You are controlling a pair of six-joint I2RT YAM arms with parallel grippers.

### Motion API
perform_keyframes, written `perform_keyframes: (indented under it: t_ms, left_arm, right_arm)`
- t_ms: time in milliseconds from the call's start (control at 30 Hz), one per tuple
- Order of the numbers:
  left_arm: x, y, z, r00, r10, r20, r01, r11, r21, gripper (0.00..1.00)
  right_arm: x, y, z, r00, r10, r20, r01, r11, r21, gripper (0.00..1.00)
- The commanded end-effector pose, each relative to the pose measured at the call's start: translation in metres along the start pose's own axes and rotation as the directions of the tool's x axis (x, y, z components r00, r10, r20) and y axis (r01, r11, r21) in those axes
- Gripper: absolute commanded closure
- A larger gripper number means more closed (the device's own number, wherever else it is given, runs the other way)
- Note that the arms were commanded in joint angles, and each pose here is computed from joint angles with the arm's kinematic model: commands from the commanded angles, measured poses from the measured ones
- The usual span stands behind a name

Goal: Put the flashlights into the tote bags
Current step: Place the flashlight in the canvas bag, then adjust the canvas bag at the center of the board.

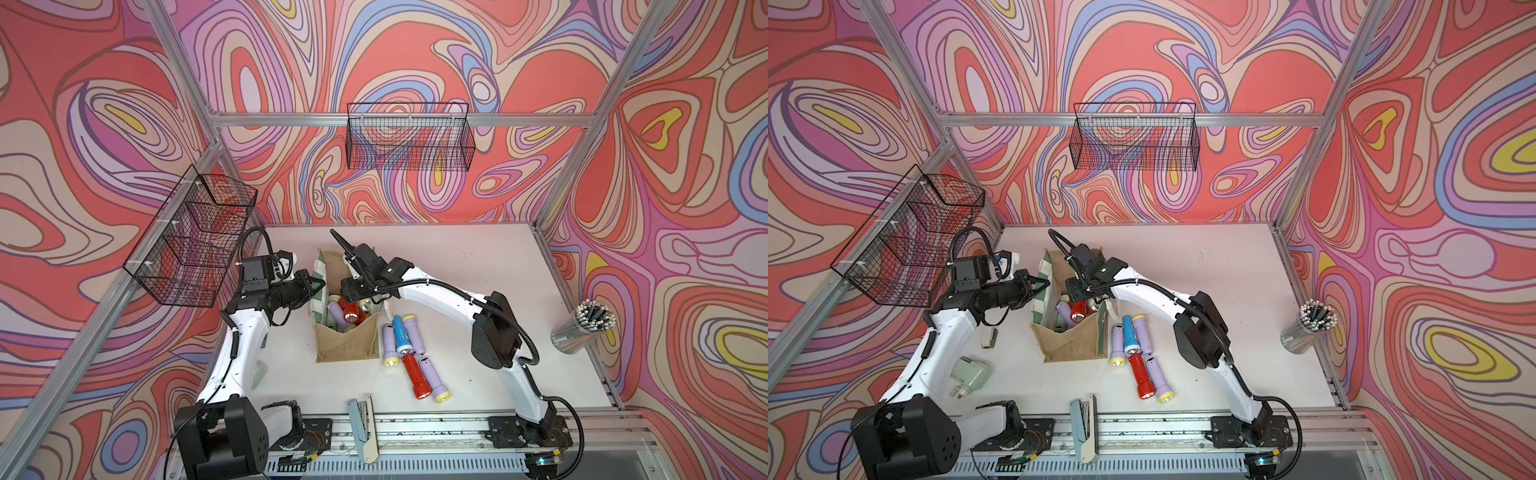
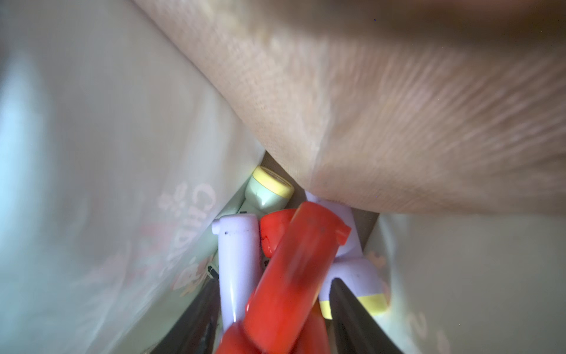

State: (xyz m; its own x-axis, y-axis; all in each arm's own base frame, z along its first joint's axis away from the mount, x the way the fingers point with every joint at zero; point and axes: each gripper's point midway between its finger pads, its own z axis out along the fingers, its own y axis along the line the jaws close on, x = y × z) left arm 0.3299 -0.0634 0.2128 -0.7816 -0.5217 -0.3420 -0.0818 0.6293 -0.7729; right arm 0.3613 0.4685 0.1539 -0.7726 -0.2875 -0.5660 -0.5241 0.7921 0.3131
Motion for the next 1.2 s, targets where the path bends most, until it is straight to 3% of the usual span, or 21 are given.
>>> perform_keyframes:
  t_ms: [0,433,600,1000,1100,1167]
  left_arm:
    - [-0.003,-0.004,-0.004,0.999,0.028,0.017,-0.028,1.000,0.011,1.00]
    - [-0.003,-0.006,-0.004,0.999,0.030,0.017,-0.030,0.999,0.017,1.00]
    - [-0.003,-0.006,-0.004,0.999,0.030,0.016,-0.030,0.999,0.016,1.00]
    - [-0.003,-0.007,-0.006,0.999,0.034,0.018,-0.034,0.999,0.016,1.00]
    - [-0.003,-0.006,-0.006,0.999,0.036,0.020,-0.036,0.999,0.012,1.00]
    - [-0.002,-0.006,-0.005,0.999,0.033,0.018,-0.033,0.999,0.013,1.00]
  right_arm:
    - [-0.033,0.004,-0.044,0.993,-0.049,0.106,0.046,0.999,0.023,0.39]
    - [-0.072,-0.029,-0.137,0.940,-0.163,0.299,0.077,0.957,0.279,0.35]
    - [-0.067,-0.044,-0.157,0.938,-0.170,0.302,0.057,0.935,0.351,0.32]
    - [-0.025,-0.066,-0.102,0.994,-0.048,0.096,0.009,0.931,0.366,0.33]
    - [-0.018,-0.060,-0.083,0.998,-0.019,0.052,0.003,0.952,0.305,0.42]
    - [-0.014,-0.054,-0.072,1.000,0.001,0.029,-0.008,0.967,0.254,0.54]
